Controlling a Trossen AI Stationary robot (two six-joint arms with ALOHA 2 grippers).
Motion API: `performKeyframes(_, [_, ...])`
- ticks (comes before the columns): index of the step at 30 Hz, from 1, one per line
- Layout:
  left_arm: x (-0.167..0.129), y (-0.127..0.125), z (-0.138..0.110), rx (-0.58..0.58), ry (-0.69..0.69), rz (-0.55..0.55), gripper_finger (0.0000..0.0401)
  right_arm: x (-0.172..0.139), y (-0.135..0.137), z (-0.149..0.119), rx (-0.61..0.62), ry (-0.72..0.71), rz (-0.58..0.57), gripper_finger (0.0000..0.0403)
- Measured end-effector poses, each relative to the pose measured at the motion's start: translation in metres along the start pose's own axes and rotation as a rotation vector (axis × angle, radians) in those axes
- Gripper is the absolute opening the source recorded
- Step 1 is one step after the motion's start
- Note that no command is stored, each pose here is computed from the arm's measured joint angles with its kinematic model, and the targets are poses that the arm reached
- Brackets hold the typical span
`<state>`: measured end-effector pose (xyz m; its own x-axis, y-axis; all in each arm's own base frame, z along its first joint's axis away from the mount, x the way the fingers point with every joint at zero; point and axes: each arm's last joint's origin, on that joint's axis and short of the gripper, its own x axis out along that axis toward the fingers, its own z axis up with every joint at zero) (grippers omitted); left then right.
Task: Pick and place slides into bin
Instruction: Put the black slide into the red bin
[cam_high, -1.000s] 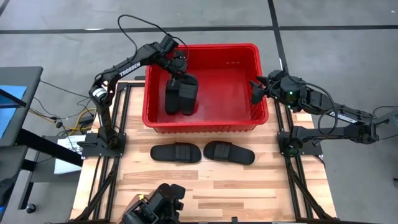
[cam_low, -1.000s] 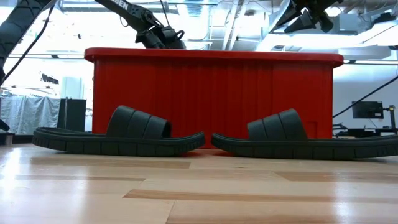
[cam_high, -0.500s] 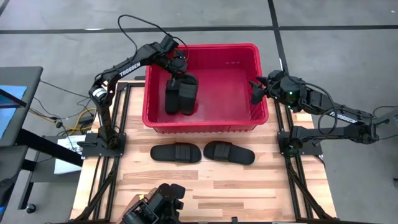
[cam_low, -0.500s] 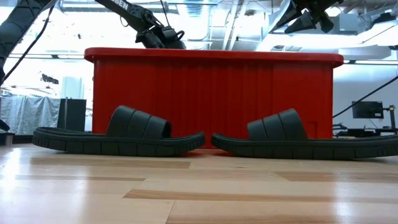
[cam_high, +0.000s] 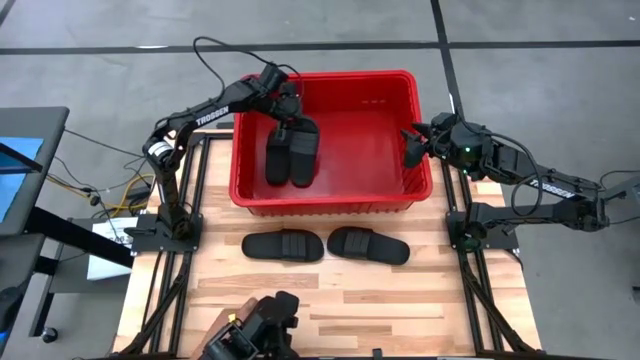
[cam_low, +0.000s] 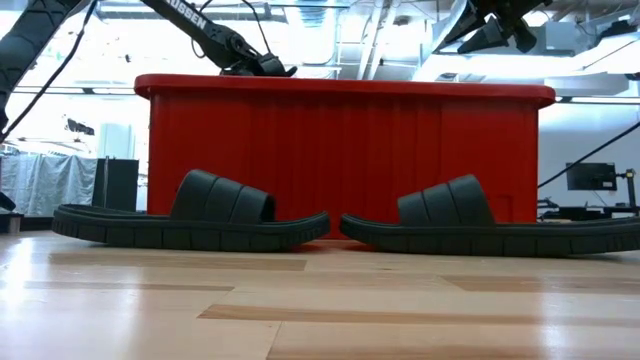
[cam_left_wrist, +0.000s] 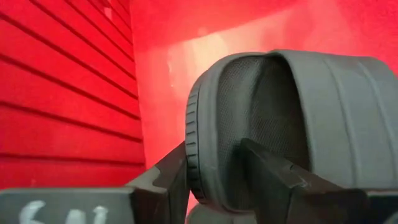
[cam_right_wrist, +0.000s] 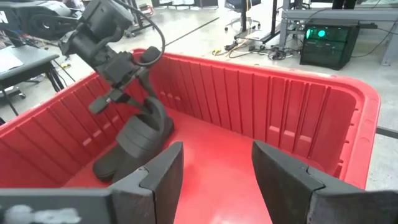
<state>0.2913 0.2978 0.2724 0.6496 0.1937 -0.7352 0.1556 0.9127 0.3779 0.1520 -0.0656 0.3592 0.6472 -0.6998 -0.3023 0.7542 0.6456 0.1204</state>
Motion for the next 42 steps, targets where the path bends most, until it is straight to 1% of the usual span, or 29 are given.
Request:
performKeyframes(6, [0.0007, 0.0031, 0.0030, 0.032, -0.026, 0.035, 0.0126, 0.0000, 0.0000, 0.0000, 0.000, 0.000, 0.000, 0.0182])
performKeyframes(10, [0.0008, 0.0038, 0.0026, 0.053, -0.008, 0.051, 0.0126, 0.0000, 0.0000, 0.0000, 0.000, 0.000, 0.000, 0.0182])
performKeyframes(19, [0.0007, 0.0052, 0.0025, 0.054, 0.007, 0.073, 0.0127, 0.0003, -0.0008, 0.0002, 0.002, -0.001, -0.005, 0.0182])
performKeyframes(31, [0.0005, 0.0060, 0.0019, 0.054, 0.015, 0.083, 0.0170, 0.0006, -0.0015, -0.0002, 0.000, 0.004, -0.010, 0.0182])
performKeyframes(42, [0.0004, 0.0067, 0.0024, 0.067, 0.015, 0.092, 0.0174, 0.0005, -0.0017, -0.0009, -0.004, 0.011, -0.012, 0.0182])
